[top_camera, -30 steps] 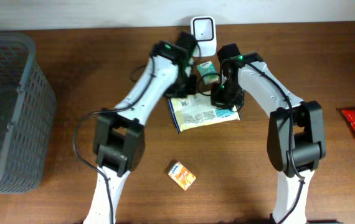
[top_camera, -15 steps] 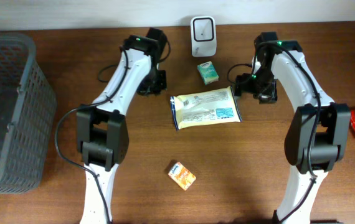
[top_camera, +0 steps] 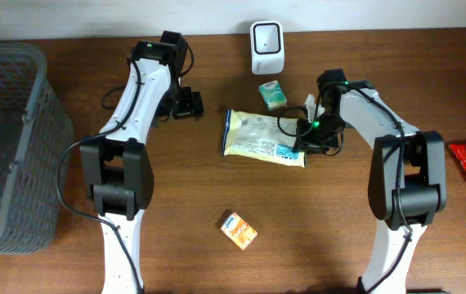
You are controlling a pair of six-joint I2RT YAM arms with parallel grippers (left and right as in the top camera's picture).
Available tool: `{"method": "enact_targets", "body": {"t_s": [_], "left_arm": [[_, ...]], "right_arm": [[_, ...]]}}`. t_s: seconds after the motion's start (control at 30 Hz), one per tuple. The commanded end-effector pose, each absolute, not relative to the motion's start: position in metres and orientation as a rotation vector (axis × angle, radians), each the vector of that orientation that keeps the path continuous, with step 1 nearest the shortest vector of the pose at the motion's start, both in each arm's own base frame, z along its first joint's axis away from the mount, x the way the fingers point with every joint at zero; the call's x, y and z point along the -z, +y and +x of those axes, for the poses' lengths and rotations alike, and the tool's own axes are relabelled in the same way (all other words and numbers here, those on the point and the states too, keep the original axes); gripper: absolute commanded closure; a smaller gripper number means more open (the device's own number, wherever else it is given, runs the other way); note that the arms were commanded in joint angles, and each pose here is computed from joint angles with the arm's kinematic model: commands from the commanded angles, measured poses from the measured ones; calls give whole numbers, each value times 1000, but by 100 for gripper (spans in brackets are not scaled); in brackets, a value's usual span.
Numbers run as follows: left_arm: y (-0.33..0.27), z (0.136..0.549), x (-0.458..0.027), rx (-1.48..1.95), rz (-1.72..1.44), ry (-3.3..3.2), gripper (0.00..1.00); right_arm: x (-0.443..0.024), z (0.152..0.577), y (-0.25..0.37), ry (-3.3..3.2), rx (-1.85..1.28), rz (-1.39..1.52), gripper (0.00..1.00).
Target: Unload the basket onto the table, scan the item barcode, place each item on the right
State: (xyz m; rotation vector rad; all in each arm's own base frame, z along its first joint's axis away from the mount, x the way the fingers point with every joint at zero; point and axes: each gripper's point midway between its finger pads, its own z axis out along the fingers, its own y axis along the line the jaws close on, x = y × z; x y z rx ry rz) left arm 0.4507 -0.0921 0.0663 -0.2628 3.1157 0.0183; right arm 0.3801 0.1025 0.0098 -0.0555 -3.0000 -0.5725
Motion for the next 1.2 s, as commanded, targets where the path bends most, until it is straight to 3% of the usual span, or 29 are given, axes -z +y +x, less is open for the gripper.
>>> {"method": "enact_targets", "body": {"t_s": [0.0,0.17,0.2,0.23,0.27,0.33,0.37,0.43,0.5,0.63,0.8,0.9,0.97,1.03,1.17], "left_arm": [[-90,449,-68,-30,-272,3116,1],[-90,448,-68,-32,-273,3119,1],[-90,448,-68,-32,-273,3119,1],[-90,448,-68,-32,-273,3119,1],[-90,447,-68,-34,-272,3123,1],[-90,448,-68,-32,-272,3119,1],[-90,448,-68,-32,-271,3118,1],[-90,449,-68,-30,-271,3114,1],[-90,449,-68,-30,-271,3115,1],[-90,448,-68,-31,-271,3116,1],[-90,448,-68,-32,-271,3119,1],[-90,448,-68,-31,-271,3118,1],[-91,451,-68,-25,-270,3105,1],[-91,451,-68,-25,-270,3105,1],[-93,451,-68,-24,-265,3105,1]], "right_arm": [[-15,370,106,-2969,586,-65,96],[-62,391,97,-3073,519,-34,95],[-65,395,86,-3108,419,-34,74],[-63,394,73,-3117,315,-59,32],[-63,389,67,-3095,298,-81,28],[-71,387,63,-3079,302,-101,30],[-80,391,73,-3079,389,-98,42],[-100,412,119,-3093,762,-21,78],[-104,430,163,-3104,985,103,80],[-47,422,205,-3000,930,73,91],[19,405,174,-2978,535,-12,95],[-19,396,164,-2968,466,14,95],[-62,405,181,-2971,600,31,89],[-61,410,189,-2976,659,46,81],[-22,413,210,-2990,650,61,81]]}}
